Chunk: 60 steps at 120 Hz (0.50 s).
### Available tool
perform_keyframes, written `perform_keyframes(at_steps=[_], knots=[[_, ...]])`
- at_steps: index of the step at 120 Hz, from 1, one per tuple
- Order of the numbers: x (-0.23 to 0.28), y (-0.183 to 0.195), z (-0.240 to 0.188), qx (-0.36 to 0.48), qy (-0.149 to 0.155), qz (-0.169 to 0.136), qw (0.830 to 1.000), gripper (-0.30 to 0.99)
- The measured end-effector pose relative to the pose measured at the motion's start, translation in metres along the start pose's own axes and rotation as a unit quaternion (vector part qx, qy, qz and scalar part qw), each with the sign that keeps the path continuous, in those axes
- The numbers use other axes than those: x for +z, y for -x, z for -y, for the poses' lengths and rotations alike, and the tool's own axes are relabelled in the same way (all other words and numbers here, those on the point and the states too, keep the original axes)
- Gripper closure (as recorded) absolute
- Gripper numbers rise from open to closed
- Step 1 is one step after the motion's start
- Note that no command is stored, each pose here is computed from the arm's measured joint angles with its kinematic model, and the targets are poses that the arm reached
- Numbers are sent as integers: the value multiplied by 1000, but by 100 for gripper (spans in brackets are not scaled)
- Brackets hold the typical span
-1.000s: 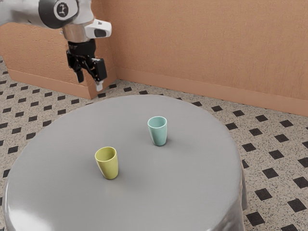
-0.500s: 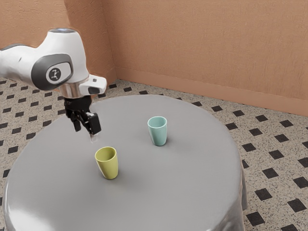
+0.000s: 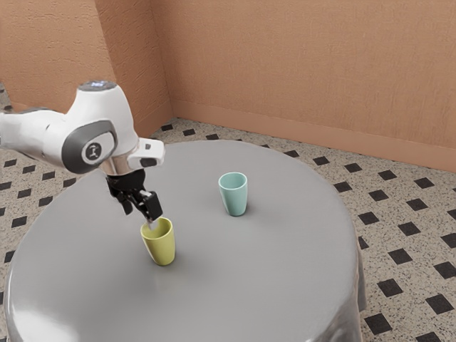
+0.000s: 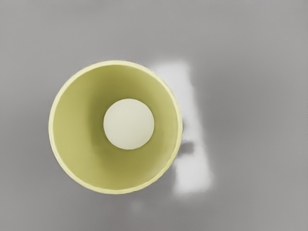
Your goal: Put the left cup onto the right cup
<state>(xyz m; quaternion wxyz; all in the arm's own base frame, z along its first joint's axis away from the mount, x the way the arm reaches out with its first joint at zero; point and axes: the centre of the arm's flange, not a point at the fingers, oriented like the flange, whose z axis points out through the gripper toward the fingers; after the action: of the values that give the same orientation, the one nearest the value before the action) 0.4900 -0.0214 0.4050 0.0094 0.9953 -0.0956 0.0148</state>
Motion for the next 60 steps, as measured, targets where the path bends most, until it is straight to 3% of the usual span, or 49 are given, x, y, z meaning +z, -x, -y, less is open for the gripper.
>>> perform_keyframes(at_steps=[21, 60], knots=[[5, -5, -19, -4, 5, -12, 1000, 2], [47, -17, -22, -42, 16, 1, 999, 2]])
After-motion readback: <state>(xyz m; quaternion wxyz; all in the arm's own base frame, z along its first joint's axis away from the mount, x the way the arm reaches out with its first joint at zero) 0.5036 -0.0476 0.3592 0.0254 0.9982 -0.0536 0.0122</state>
